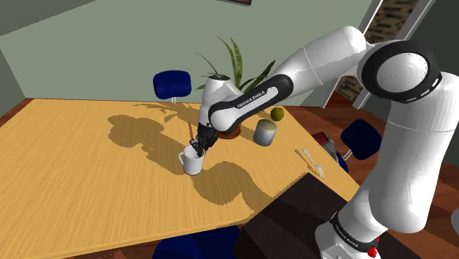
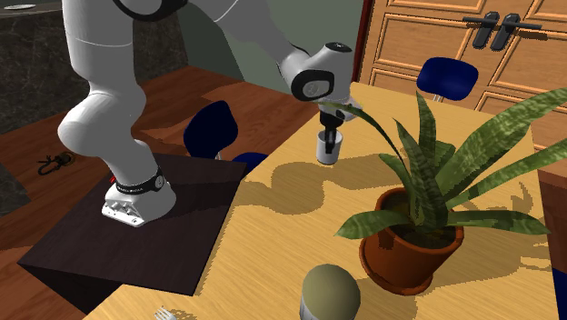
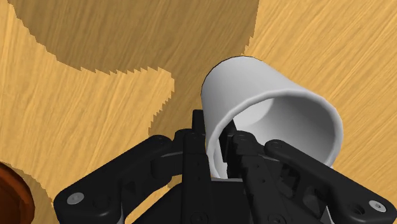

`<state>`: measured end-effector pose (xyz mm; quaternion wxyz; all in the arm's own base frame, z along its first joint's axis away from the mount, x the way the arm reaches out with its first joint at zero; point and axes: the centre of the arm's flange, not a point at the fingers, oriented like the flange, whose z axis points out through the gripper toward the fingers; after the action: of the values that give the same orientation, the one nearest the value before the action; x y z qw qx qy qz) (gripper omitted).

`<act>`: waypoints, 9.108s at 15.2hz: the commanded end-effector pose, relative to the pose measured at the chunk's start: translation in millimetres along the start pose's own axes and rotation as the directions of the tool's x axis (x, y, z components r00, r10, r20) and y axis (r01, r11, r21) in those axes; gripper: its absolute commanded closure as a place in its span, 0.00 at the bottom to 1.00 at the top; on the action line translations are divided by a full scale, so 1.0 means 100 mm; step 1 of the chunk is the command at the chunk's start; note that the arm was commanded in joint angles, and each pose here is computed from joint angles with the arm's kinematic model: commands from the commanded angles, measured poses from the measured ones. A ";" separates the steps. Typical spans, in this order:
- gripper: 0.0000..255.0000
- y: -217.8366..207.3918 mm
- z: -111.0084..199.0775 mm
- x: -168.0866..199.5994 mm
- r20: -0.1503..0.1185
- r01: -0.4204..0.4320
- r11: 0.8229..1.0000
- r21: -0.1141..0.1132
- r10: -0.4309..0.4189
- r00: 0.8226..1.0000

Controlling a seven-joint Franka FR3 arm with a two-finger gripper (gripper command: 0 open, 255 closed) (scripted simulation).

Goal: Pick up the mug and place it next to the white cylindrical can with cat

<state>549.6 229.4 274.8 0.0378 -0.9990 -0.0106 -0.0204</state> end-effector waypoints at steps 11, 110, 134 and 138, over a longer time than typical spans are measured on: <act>1.00 -0.04 -0.64 0.02 0.000 0.000 1.000 0.000 0.000 1.000; 1.00 6.12 -0.13 -0.50 0.000 0.000 1.000 0.000 0.000 1.000; 0.00 4.84 -0.43 -0.25 0.221 0.911 0.411 -0.031 -0.886 0.407; 0.00 4.84 -0.43 -0.25 0.221 0.911 0.411 -0.031 -0.886 0.407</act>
<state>533.7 -256.5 280.0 -0.0537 -0.8336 -0.5478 0.0467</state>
